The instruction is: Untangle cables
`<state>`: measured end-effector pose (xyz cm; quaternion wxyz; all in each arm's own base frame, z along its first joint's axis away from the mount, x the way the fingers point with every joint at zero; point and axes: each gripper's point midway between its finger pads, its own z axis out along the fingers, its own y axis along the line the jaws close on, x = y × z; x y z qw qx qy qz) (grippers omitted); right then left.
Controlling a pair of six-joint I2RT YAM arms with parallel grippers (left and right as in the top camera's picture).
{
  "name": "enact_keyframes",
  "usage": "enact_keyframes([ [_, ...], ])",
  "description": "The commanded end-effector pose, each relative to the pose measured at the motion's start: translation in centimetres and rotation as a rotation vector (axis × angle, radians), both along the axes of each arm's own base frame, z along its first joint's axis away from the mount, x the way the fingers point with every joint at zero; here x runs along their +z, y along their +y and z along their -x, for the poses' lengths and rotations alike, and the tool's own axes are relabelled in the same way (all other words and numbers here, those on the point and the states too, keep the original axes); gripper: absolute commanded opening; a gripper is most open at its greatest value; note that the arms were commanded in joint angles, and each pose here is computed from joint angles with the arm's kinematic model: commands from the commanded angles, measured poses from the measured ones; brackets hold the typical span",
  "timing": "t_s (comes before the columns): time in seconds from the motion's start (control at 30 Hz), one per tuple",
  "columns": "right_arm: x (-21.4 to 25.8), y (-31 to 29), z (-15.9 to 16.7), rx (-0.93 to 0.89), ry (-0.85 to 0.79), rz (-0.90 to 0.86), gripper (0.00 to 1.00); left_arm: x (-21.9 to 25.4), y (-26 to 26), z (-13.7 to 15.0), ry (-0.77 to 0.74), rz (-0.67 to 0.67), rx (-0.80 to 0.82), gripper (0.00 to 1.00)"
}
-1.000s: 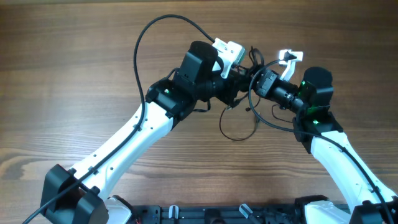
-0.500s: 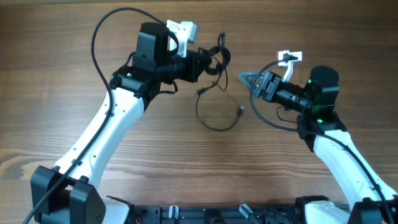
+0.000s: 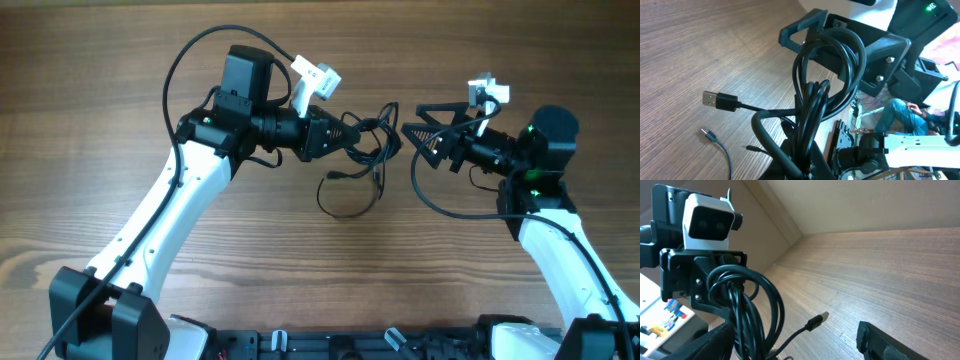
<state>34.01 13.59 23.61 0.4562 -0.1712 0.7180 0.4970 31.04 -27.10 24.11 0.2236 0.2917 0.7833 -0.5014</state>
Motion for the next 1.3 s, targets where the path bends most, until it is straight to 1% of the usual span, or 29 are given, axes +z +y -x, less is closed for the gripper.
enact_keyframes([
  [0.0, 0.0, 1.3, 0.6, 0.057, -0.023, 0.009, 0.8, 1.4, -0.1, 0.7, -0.034, 0.041, -0.038, 0.04],
  [0.1, -0.2, 2.1, 0.1, 0.028, -0.021, 0.022, 0.79, 1.5, -0.9, 1.5, -0.031, 0.048, -0.071, 0.04],
  [0.17, -0.6, 1.4, -1.5, -0.087, 0.011, 0.031, 0.79, 1.5, -1.6, 2.2, -0.031, 0.048, -0.096, 0.04],
  [0.23, -0.7, 0.9, -2.3, -0.143, 0.016, 0.038, 0.79, 1.5, -2.3, 2.9, -0.031, 0.048, -0.118, 0.04],
  [0.43, -0.4, 1.1, -2.0, -0.125, 0.042, 0.008, 0.79, 1.5, -2.6, 3.2, -0.031, 0.049, -0.128, 0.04],
  [0.5, -0.1, 1.1, -2.1, -0.125, 0.024, 0.006, 0.8, 1.5, -2.6, 3.3, -0.029, 0.052, -0.132, 0.04],
  [0.63, 0.5, 1.3, -2.1, -0.121, -0.02, 0.006, 0.84, 2.9, -2.9, 4.9, -0.014, 0.137, -0.228, 0.04],
  [0.7, -0.1, 1.0, -2.8, -0.155, -0.025, 0.029, 0.84, 4.1, -3.0, 6.3, -0.037, 0.212, -0.316, 0.04],
  [0.73, -0.8, 0.5, -3.6, -0.203, -0.004, 0.037, 0.83, 5.0, -2.9, 7.2, -0.037, 0.263, -0.368, 0.04],
  [0.77, -1.9, -0.7, -4.9, -0.292, 0.032, 0.051, 0.81, 5.6, -2.8, 7.6, -0.028, 0.296, -0.395, 0.04],
  [0.83, -4.1, -3.3, -6.9, -0.45, 0.117, 0.058, 0.8, 6.1, -2.5, 8.0, -0.016, 0.328, -0.421, 0.04],
  [0.9, -5.9, -5.4, -8.0, -0.543, 0.184, 0.051, 0.8, 6.1, -2.4, 7.9, -0.017, 0.328, -0.416, 0.04],
  [1.03, -8.1, -9.5, -8.7, -0.649, 0.283, 0.026, 0.8, 6.5, -1.8, 7.6, -0.016, 0.35, -0.418, 0.04],
  [1.1, -8.5, -12.3, -8.9, -0.725, 0.301, 0.023, 0.8, 6.8, -1.5, 7.5, -0.015, 0.366, -0.421, 0.04],
  [1.17, -8.6, -15.0, -8.9, -0.797, 0.333, -0.021, 0.79, 6.8, -1.2, 7.2, -0.02, 0.368, -0.412, 0.04],
  [1.27, -8.3, -16.3, -8.7, -0.809, 0.326, -0.039, 0.79, 6.9, -1.2, 7.0, -0.035, 0.368, -0.41, 0.04],
])
